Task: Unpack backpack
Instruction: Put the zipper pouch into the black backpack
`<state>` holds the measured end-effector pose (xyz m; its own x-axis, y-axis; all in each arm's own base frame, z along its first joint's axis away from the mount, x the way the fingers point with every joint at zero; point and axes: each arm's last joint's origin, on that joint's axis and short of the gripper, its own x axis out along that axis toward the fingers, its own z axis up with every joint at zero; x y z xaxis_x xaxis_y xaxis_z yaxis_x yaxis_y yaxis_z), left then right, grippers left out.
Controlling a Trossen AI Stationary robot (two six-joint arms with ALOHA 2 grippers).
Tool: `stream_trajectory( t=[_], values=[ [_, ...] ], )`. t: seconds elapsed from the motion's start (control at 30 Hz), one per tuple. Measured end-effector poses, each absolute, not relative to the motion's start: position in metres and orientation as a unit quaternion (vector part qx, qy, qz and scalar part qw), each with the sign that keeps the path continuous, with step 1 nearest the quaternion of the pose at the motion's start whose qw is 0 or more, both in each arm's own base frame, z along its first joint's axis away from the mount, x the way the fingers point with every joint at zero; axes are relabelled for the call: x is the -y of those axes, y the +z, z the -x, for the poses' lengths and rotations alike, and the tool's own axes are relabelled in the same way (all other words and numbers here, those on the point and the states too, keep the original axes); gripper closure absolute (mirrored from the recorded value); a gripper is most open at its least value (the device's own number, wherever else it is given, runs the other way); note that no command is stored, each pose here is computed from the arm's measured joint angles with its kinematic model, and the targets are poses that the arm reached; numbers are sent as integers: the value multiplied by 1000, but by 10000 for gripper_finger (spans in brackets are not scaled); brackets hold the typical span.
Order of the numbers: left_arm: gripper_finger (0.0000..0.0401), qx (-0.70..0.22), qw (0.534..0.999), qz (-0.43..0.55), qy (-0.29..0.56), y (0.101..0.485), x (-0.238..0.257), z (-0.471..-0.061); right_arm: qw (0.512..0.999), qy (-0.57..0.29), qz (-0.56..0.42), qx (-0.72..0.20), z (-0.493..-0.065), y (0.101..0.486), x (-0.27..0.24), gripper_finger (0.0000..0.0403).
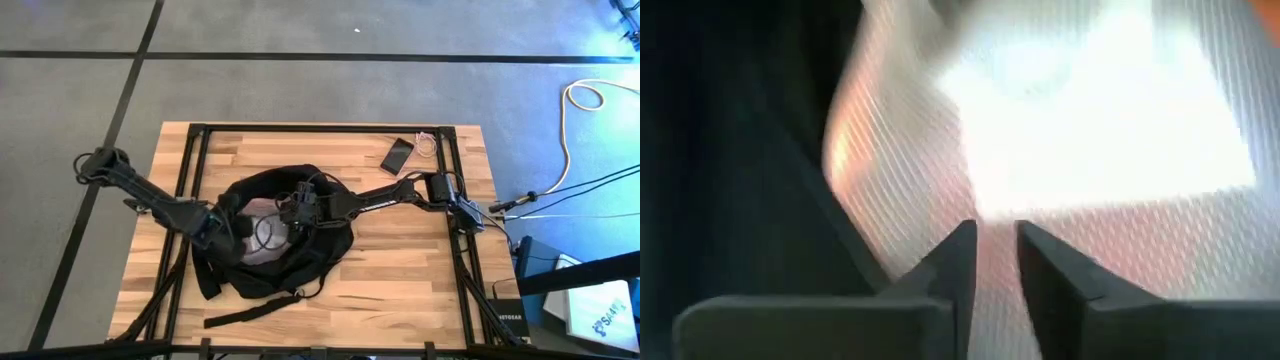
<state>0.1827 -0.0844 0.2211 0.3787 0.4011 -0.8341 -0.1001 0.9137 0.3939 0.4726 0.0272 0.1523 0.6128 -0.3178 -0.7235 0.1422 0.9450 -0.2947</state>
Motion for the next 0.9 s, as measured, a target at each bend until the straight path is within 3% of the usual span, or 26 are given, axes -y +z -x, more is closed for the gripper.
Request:
stream_trajectory(
  t=[0.17,0.47,0.7,0.9],
  values=[
    [268,-574,791,-112,180,211,98,-155,891,-130,102,-424,-472,152,-27,222],
    [135,-550,810,-105,175,211,113,-143,892,-131,99,-421,-472,152,-27,222],
    [121,-560,778,-126,256,215,99,-132,892,-131,99,-421,-472,152,-27,222],
    [121,-493,814,-175,253,223,107,-131,893,-128,97,-421,-473,152,-27,222]
  ],
)
